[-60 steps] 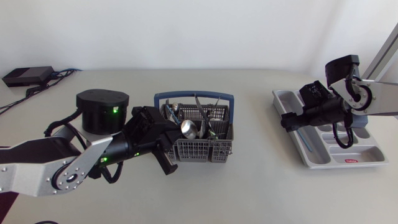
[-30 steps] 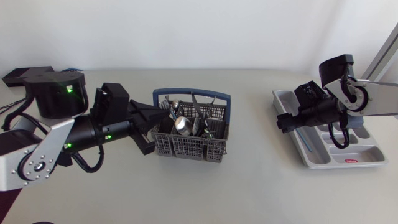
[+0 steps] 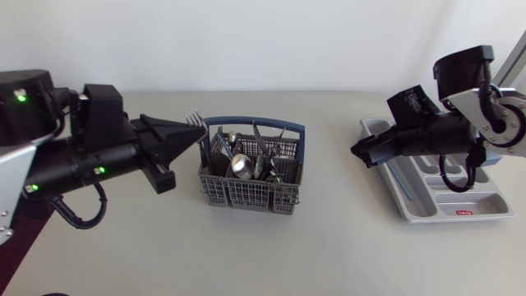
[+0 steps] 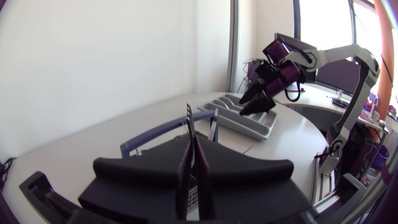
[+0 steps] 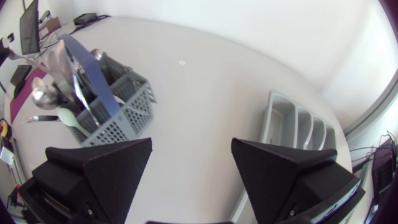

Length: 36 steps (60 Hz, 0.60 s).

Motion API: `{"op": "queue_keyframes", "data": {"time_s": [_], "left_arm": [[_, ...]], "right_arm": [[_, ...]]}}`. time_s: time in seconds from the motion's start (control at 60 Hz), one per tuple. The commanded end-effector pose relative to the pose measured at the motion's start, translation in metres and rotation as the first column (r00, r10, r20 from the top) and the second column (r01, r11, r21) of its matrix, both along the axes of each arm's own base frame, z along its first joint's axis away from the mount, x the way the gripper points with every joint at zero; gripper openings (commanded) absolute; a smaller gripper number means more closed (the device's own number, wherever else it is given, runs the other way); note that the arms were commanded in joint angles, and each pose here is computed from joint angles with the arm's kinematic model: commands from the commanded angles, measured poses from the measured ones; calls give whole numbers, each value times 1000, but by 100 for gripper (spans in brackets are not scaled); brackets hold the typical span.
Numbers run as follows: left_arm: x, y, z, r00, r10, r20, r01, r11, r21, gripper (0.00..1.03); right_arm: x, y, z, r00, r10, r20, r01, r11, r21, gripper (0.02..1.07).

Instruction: Sort the cutlery from the basket into the organizer compartments.

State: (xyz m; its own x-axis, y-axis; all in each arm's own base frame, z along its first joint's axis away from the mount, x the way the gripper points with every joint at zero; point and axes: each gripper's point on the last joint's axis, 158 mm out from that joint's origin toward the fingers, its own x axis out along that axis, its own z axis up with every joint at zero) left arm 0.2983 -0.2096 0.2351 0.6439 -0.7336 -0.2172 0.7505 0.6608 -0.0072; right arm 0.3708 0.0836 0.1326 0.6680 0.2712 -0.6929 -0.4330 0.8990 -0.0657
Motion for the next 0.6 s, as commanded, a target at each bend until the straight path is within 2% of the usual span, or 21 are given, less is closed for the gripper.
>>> {"op": "queue_keyframes", "data": {"time_s": [0.0,0.133,0.267,0.45,0.583], "left_arm": [[-6,4,59,997,10,82,-3,996,-88,3],[-17,5,92,997,5,83,7,990,-142,3],[-27,4,114,998,-19,57,30,981,-193,3],[-38,-7,125,994,-103,-21,95,964,-247,3],[-44,-17,128,982,-173,-80,145,949,-279,3]], "right_arm": [[-16,17,9,998,69,16,-69,998,13,94],[-35,45,29,984,167,59,-169,985,30,94],[-62,78,52,952,283,114,-289,956,46,94],[-100,114,85,892,418,173,-438,894,99,94],[-119,131,96,857,478,194,-505,852,135,94]]}}
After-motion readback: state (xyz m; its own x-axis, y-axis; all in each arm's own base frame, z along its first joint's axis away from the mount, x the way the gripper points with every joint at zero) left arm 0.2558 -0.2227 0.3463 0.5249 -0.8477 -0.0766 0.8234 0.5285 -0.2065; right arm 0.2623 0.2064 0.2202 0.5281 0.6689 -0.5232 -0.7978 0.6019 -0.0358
